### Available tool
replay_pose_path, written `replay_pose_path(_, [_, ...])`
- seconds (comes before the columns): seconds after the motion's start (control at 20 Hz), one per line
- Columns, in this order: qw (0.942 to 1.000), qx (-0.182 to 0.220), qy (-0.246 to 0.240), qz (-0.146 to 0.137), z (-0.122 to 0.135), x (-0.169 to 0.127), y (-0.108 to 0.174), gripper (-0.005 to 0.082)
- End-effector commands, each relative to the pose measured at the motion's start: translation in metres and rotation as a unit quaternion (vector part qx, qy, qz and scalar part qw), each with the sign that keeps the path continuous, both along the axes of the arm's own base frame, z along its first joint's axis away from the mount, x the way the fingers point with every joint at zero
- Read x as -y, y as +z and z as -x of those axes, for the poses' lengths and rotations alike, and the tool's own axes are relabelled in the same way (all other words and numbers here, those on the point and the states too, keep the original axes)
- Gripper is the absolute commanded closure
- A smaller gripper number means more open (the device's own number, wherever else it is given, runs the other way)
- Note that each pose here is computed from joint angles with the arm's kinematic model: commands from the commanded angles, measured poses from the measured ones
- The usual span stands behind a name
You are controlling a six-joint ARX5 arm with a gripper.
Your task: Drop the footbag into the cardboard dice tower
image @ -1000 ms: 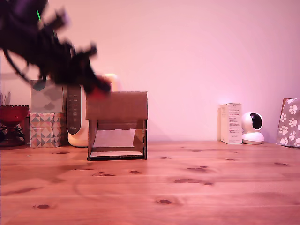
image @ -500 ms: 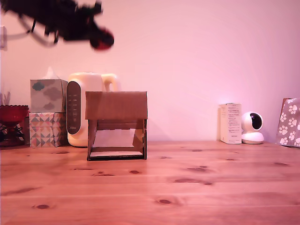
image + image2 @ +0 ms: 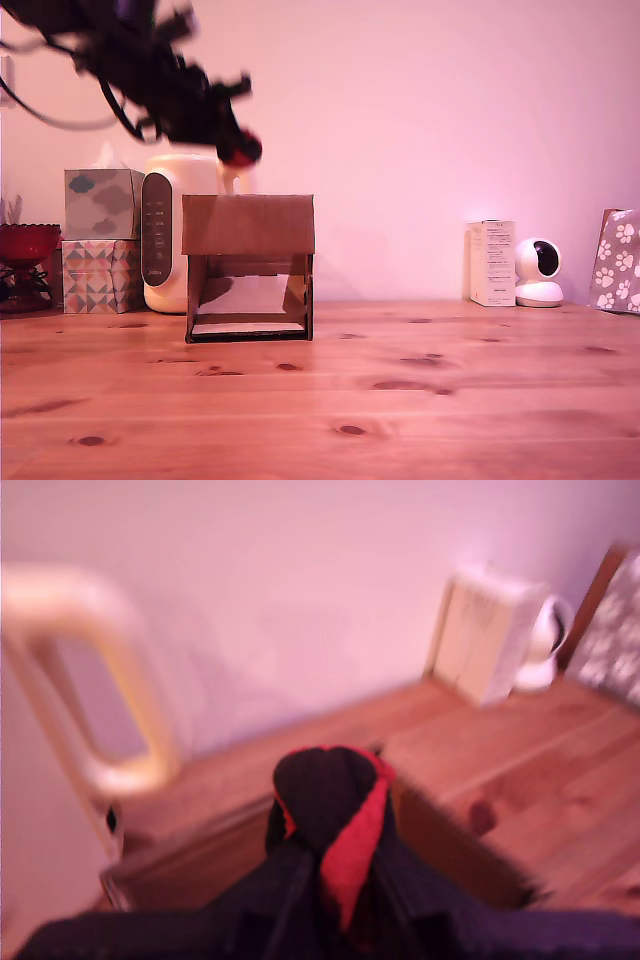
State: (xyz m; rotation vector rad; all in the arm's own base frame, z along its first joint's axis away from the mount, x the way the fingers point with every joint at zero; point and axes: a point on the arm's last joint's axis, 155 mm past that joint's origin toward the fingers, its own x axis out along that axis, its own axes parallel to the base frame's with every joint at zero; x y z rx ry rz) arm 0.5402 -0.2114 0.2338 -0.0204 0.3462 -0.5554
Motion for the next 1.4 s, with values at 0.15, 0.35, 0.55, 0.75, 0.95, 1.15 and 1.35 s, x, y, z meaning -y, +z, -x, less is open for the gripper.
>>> replay_pose_path(0.15, [0.9999,0.005,0.004,-0.009,-0.015,-0.006,-0.006,0.0653])
replay_pose_path(0.35, [0.9999,0.008,0.005,-0.012,-0.016,-0.007,-0.002,0.0005])
replay_pose_path(0.55, [0.9998,-0.009,0.004,-0.017,-0.014,-0.008,0.001,-0.0008])
replay_pose_path(0.75, [0.9981,-0.054,0.003,-0.029,-0.005,-0.010,-0.002,0.0114])
replay_pose_path(0.95, [0.9946,-0.096,-0.026,-0.028,0.014,-0.001,-0.003,0.0777])
replay_pose_path(1.15, [0.9904,-0.128,-0.045,-0.026,0.031,0.001,-0.007,0.0791])
replay_pose_path(1.35, [0.9857,-0.158,-0.050,-0.032,0.045,0.002,-0.014,0.0790])
